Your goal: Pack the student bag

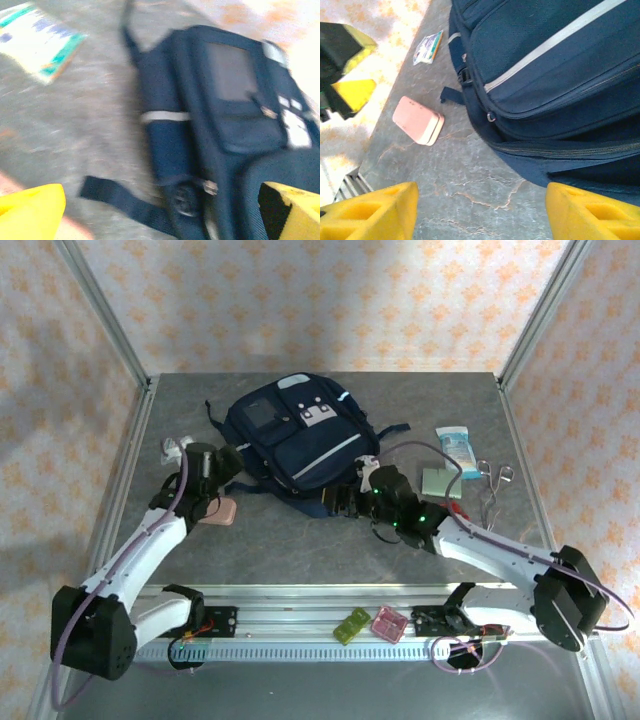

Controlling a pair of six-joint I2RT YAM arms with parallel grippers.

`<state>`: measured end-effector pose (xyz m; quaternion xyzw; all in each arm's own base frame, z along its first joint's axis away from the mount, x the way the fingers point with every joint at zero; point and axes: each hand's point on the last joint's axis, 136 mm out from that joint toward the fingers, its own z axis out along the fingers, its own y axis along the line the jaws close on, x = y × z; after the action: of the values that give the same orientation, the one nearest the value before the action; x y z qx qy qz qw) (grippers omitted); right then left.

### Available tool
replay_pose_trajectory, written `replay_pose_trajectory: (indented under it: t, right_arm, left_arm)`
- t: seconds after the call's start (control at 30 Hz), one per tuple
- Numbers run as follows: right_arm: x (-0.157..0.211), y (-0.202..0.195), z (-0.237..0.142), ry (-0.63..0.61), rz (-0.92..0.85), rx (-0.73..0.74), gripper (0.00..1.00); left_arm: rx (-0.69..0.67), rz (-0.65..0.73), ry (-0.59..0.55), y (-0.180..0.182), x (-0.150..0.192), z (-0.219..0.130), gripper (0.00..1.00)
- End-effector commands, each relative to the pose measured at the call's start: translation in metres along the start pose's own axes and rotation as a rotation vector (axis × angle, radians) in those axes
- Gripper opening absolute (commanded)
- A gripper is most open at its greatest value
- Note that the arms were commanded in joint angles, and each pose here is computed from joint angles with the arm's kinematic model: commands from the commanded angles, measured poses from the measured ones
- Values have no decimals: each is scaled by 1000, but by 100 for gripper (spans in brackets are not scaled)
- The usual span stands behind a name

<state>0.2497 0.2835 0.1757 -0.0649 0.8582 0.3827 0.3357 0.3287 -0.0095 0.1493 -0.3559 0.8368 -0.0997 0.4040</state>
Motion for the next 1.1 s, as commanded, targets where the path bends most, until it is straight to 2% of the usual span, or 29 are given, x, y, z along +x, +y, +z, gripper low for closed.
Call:
replay_pose_trajectory:
  t: [0.0, 0.17, 0.3, 0.53, 0.9, 1.07]
  right_arm:
    - [-15, 18, 4, -53, -22, -42, 67]
    - [-10, 17, 3, -58, -8, -43, 67]
    - [-7, 12, 3, -62, -2, -33, 67]
    - [-12, 14, -7, -95, 6, -41, 66]
    - [-15, 16, -6, -100, 14, -44, 65]
    - [-18, 14, -6, -111, 18, -25, 64]
  left_arm:
    - [-106, -128, 179, 31, 33, 8, 98]
    - [-356, -175, 189, 74, 29, 22, 95]
    - [-449, -195, 221, 97, 31, 37, 96]
    - [-493, -240, 158, 114, 17, 47, 97]
    - [-566, -262, 230, 135, 32, 69, 99]
    - [-590, -282, 255, 140, 42, 69, 95]
